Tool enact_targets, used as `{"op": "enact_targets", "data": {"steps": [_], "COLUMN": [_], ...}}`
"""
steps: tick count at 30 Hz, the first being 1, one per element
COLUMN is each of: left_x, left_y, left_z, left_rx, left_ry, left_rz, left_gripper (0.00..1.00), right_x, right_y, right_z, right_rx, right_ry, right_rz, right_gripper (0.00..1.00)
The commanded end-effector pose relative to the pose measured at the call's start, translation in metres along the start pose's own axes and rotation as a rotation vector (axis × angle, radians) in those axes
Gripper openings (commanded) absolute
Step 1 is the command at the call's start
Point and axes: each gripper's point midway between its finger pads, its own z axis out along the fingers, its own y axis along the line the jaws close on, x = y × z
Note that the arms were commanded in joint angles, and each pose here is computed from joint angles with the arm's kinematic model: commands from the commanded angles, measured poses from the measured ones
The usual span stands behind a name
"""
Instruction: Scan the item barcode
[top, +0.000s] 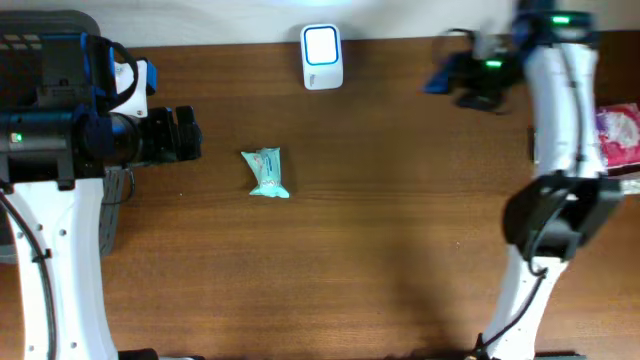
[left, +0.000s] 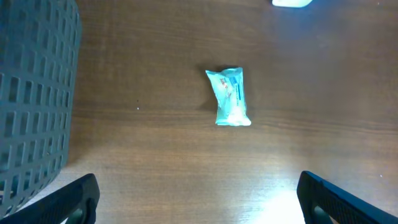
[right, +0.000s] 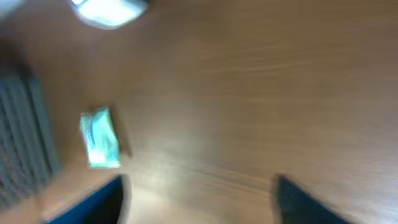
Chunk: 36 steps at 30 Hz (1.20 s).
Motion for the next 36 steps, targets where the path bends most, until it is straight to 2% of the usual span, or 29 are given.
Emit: {"op": "enact_targets", "data": {"steps": [1,3,5,6,7,10,11,13,15,16,20,22,24,25,26,27,28,31,34,36], "left_x": [-0.001,0.0,-0.001,-0.001,-0.001,0.0,0.0,0.0,0.0,0.0,0.0,0.0,0.0,0.0,0.0,0.0,0.0,-0.001,-0.001,0.0], "left_y": [-0.002,-0.002,-0.002,-0.002,-0.002,-0.002,-0.002,-0.002,-0.002,-0.002,-0.002,-0.002,-0.002,-0.002,-0.002,-0.002,-0.002,-0.002,-0.002,-0.002], "left_z": [-0.002,-0.002,-0.002,-0.002,-0.002,-0.002,-0.002,-0.002,-0.002,-0.002,-0.002,-0.002,-0.002,-0.002,-0.002,-0.002,-0.002,-0.002,-0.002,-0.002], "left_rx": [0.011,0.011,0.011,0.011,0.011,0.011,0.011,0.011,0.011,0.011,0.011,0.011,0.011,0.011,0.011,0.011,0.011,0.011,0.011,0.011], "left_ry": [-0.006,-0.006,-0.006,-0.006,-0.006,-0.006,-0.006,-0.006,-0.006,-0.006,-0.006,-0.006,-0.006,-0.006,-0.006,-0.006,-0.006,-0.006,-0.006,-0.006], "left_rz": [0.013,0.013,0.013,0.013,0.013,0.013,0.013,0.013,0.014,0.014,0.014,0.014,0.014,0.014,0.014,0.014,0.014,0.013,0.013,0.013], "left_gripper": [0.99,0.99,0.99,0.99,0.99,0.99,0.99,0.99,0.99,0.99,0.99,0.99,0.99,0.99,0.99,0.99,0.99,0.99,0.99,0.99], "right_x": [0.02,0.043,0.063,0.069,0.075,0.097,0.101,0.104,0.107,0.112,0.125,0.129,0.139,0.141,0.141,0.142,0.14,0.117,0.105,0.09], "right_y": [0.078,0.129,0.167,0.176,0.186,0.207,0.211,0.211,0.2,0.195,0.182,0.185,0.191,0.191,0.189,0.19,0.19,0.171,0.161,0.128], "right_z": [0.065,0.121,0.168,0.185,0.203,0.232,0.235,0.242,0.247,0.254,0.283,0.286,0.29,0.292,0.293,0.294,0.293,0.264,0.225,0.21], "right_rx": [0.007,0.016,-0.01,-0.018,-0.028,-0.044,-0.047,-0.027,0.012,0.018,0.022,0.016,0.021,0.049,0.074,0.083,0.082,0.107,-0.119,-0.097], "right_ry": [0.073,0.118,0.136,0.14,0.144,0.163,0.167,0.168,0.177,0.191,0.195,0.198,0.207,0.197,0.185,0.181,0.178,0.189,0.312,0.314], "right_rz": [-0.245,-0.385,-0.407,-0.391,-0.371,-0.436,-0.445,-0.452,-0.427,-0.425,-0.335,-0.342,-0.363,-0.377,-0.385,-0.391,-0.391,-0.315,-0.232,-0.2], "right_gripper": [0.83,0.83,0.86,0.87,0.97,0.99,0.96,0.73,0.66,0.58,0.55,0.55,0.51,0.45,0.31,0.2,0.14,0.11,0.12,0.11]}}
